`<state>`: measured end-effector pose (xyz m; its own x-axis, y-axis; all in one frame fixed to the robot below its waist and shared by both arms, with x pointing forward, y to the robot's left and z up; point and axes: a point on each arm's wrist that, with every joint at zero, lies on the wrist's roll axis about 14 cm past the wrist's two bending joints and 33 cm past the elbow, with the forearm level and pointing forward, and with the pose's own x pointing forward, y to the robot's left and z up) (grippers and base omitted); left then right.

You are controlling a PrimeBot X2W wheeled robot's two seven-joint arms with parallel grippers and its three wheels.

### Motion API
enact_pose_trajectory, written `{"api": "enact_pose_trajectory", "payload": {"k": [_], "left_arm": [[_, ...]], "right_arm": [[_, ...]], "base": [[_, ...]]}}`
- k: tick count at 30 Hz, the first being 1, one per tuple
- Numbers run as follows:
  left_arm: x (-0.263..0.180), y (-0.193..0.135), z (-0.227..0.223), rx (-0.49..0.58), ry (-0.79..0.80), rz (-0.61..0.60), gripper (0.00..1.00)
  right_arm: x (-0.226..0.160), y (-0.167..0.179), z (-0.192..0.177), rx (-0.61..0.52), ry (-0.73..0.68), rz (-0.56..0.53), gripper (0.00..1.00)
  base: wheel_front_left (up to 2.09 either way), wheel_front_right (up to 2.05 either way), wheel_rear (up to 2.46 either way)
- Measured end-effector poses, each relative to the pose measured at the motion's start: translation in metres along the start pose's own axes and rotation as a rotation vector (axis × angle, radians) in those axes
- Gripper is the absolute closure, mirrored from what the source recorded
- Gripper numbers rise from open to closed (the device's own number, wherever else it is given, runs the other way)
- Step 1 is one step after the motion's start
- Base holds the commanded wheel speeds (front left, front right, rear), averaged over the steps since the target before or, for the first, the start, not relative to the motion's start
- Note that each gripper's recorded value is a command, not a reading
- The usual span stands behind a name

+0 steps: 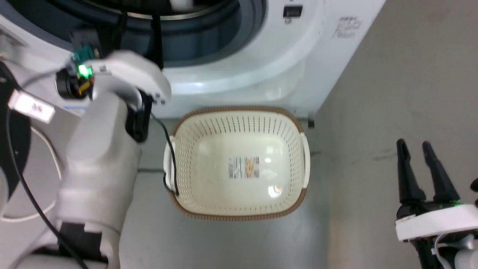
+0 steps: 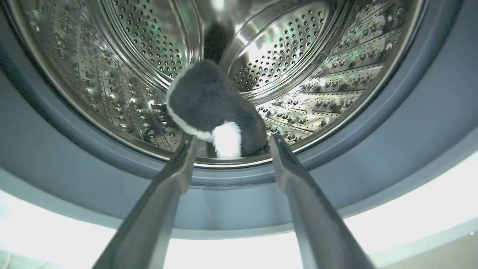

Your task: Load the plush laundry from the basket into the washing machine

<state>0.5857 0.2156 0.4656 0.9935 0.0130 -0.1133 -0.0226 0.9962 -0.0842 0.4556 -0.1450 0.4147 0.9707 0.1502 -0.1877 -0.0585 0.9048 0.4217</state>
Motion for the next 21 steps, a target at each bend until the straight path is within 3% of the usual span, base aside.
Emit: {"api": "enact_pose_trajectory", "payload": {"k": [8, 21], "left_arm": [[-0.056, 0.002, 0.013, -0.002, -0.04, 0.01, 0.0], [-0.135, 0.008, 0.033, 0.017, -0.122, 0.025, 0.0]], "right_arm": [[-0.025, 0.017, 0.022, -0.012, -0.056, 0.03, 0.0], [-0.065, 0.043, 0.045, -0.201, -0.123, 0.086, 0.0]], "base": [[0.0, 0.0, 0.0], [0.0, 0.0, 0.0]]}}
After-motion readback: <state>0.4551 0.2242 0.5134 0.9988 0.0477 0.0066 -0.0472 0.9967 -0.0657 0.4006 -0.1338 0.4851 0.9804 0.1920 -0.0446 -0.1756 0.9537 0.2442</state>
